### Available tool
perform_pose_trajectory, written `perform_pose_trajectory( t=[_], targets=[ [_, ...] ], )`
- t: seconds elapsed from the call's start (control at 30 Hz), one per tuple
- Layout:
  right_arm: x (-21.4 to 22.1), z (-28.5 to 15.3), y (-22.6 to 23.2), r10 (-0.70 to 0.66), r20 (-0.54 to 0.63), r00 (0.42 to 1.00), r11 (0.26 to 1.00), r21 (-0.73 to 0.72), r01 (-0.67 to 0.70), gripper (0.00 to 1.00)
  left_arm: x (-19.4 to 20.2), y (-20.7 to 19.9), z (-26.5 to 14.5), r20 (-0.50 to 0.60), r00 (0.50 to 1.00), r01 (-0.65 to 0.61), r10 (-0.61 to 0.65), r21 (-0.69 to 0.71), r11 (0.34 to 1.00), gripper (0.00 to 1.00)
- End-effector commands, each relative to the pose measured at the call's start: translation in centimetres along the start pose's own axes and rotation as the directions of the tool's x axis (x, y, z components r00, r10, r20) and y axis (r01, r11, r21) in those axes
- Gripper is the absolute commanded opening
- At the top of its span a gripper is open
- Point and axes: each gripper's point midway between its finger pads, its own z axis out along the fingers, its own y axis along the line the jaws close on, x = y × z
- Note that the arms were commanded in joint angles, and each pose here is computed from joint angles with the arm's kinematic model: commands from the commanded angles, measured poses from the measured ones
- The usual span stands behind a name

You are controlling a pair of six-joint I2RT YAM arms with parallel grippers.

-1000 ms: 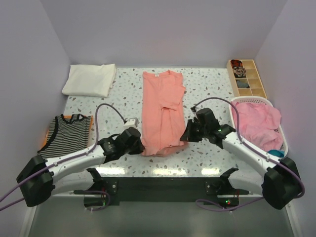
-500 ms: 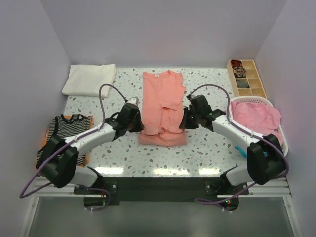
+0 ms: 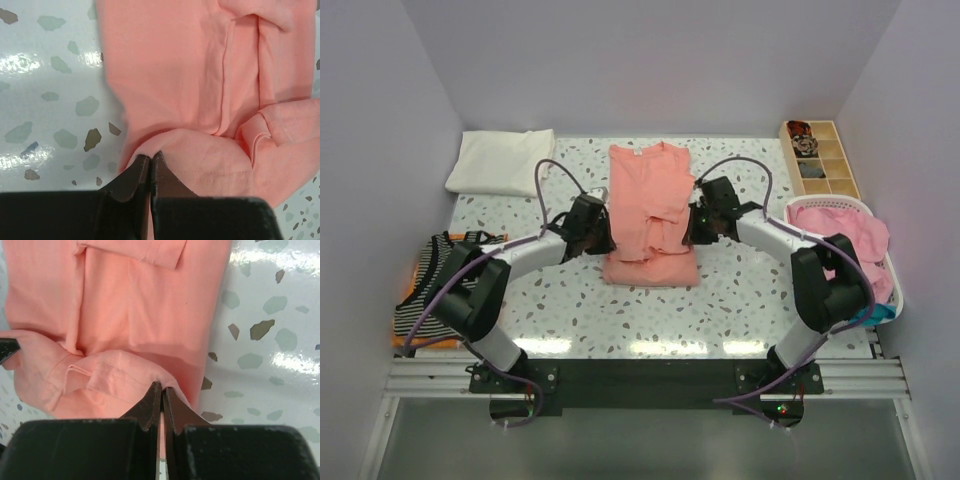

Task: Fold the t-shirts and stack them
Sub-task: Fold the folded rectangular tshirt in 1/3 of the way

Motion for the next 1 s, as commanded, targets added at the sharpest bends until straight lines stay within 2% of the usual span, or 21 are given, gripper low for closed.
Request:
perform_pose_trajectory(
  t=[0.0,0.07,0.1,0.17,0.2,0.23,0.27,0.3,0.33,0.4,0.47,0.57,0.67,0.77,0.97],
  targets=[
    [-4.6,0.3,0.7,-0.043,0.114,0.993,0.999,-0.006,0.044,0.00,-4.8,-0.7,0.1,0.123,0.992,-0.032,0.027,0.038,0.999,0.00],
    [-5.2,0.7,0.5,-0.039,0.120,0.992,0.999,-0.003,0.040,0.00,-6.8,-1.4,0.0,0.177,0.983,-0.060,0.048,0.062,0.996,0.11],
    [-5.8,0.6,0.5,-0.045,0.129,0.991,0.999,0.003,0.045,0.15,-7.2,-1.3,0.1,0.178,0.983,-0.060,0.049,0.055,0.997,0.34],
    [-6.7,0.3,0.5,-0.047,0.156,0.987,0.999,0.008,0.046,0.33,-8.2,-1.3,0.3,0.187,0.980,-0.076,0.066,0.048,0.996,0.53],
    [-7.0,-0.1,0.3,-0.048,0.171,0.984,0.999,0.024,0.045,0.39,-8.7,-1.2,0.1,0.200,0.978,-0.076,0.066,0.040,0.996,0.73],
    [-7.6,-0.5,0.4,-0.050,0.202,0.978,0.999,0.024,0.046,0.50,-8.6,-0.9,-0.3,0.191,0.979,-0.078,0.072,0.026,0.997,0.78],
    [-8.4,-1.9,0.7,-0.052,0.246,0.968,0.999,0.016,0.049,0.52,-9.1,-1.0,-0.8,0.206,0.976,-0.079,0.072,0.025,0.997,0.80],
    [-8.3,-2.3,0.7,-0.061,0.257,0.965,0.998,0.017,0.058,0.54,-9.7,-0.8,-1.3,0.233,0.970,-0.078,0.074,0.008,0.997,0.95],
    [-8.5,-3.0,0.9,-0.068,0.270,0.960,0.998,0.013,0.067,0.57,-10.7,-1.3,-2.5,0.275,0.959,-0.084,0.076,0.019,0.996,1.00],
    [-8.7,-4.1,1.6,-0.081,0.280,0.956,0.996,-0.012,0.088,0.58,-11.0,-1.7,-3.4,0.283,0.956,-0.096,0.082,0.037,0.995,1.00],
    [-7.5,-4.2,2.4,-0.092,0.229,0.969,0.992,-0.065,0.109,0.58,-10.7,-2.8,-4.2,0.267,0.960,-0.118,0.091,0.088,0.989,1.00],
    [-5.6,-4.1,4.4,-0.074,0.153,0.985,0.977,-0.189,0.103,0.57,-8.6,-4.2,-4.9,0.187,0.976,-0.147,0.112,0.190,0.971,0.99],
    [-3.0,-3.3,5.5,-0.061,0.069,0.996,0.965,-0.252,0.077,0.57,-4.9,-6.5,-6.0,0.062,0.985,-0.175,0.164,0.370,0.912,0.90],
    [-1.5,-3.0,6.5,-0.065,0.026,0.998,0.956,-0.286,0.070,0.57,-2.3,-6.2,-6.1,-0.042,0.981,-0.158,0.188,0.391,0.907,0.80],
    [0.4,-2.0,7.3,-0.081,-0.034,0.996,0.948,-0.311,0.066,0.56,0.9,-5.3,-6.5,-0.140,0.961,-0.163,0.238,0.410,0.898,0.76]
  ],
)
